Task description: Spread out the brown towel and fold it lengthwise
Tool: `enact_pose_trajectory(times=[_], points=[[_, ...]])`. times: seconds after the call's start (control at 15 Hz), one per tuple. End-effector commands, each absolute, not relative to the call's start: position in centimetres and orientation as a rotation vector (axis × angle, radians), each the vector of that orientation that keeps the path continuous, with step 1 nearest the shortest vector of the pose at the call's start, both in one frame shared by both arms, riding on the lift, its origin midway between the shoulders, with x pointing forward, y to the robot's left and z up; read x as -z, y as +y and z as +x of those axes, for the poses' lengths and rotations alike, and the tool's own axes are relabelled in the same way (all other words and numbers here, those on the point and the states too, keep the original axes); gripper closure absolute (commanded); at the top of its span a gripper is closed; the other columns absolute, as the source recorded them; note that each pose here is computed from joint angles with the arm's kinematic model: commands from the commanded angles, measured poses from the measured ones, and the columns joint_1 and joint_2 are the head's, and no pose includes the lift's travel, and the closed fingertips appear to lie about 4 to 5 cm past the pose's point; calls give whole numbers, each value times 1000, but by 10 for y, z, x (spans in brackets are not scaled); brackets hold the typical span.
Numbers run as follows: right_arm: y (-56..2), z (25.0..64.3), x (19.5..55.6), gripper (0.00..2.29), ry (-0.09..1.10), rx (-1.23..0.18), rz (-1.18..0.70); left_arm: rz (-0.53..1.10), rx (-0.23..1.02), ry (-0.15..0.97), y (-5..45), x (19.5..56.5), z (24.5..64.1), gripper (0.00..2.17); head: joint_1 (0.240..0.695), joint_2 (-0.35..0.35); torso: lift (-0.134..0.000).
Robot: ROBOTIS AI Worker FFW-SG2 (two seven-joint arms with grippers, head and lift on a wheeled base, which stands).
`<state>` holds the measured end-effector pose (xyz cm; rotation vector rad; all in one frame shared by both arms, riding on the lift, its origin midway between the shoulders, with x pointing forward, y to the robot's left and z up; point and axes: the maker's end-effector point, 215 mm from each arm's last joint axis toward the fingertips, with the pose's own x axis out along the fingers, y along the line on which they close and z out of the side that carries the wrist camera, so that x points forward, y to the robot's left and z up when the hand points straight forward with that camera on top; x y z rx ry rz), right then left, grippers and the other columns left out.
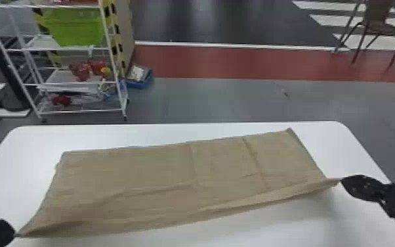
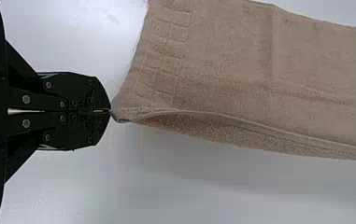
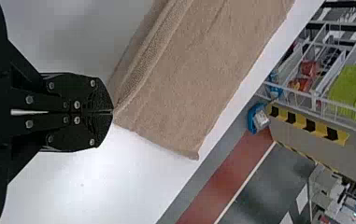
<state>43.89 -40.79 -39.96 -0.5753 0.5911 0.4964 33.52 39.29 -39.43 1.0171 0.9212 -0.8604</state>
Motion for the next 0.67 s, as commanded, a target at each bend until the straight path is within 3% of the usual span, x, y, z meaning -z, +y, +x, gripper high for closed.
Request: enact_pose_trajectory(times=[0.0,0.33,0.6], points=[[-393,426,404,1389,581,-573,-621,1021,883,957,395,404,323,1193,695,-28,-122],[-381,364,397,1389,584,-780,-704,1035,892,1017,412,415,305,1193,695,43,-122],[-404,314,399,1389,639,-828,-750,1046,908,1026,415,419,298,1193,695,53,-122]])
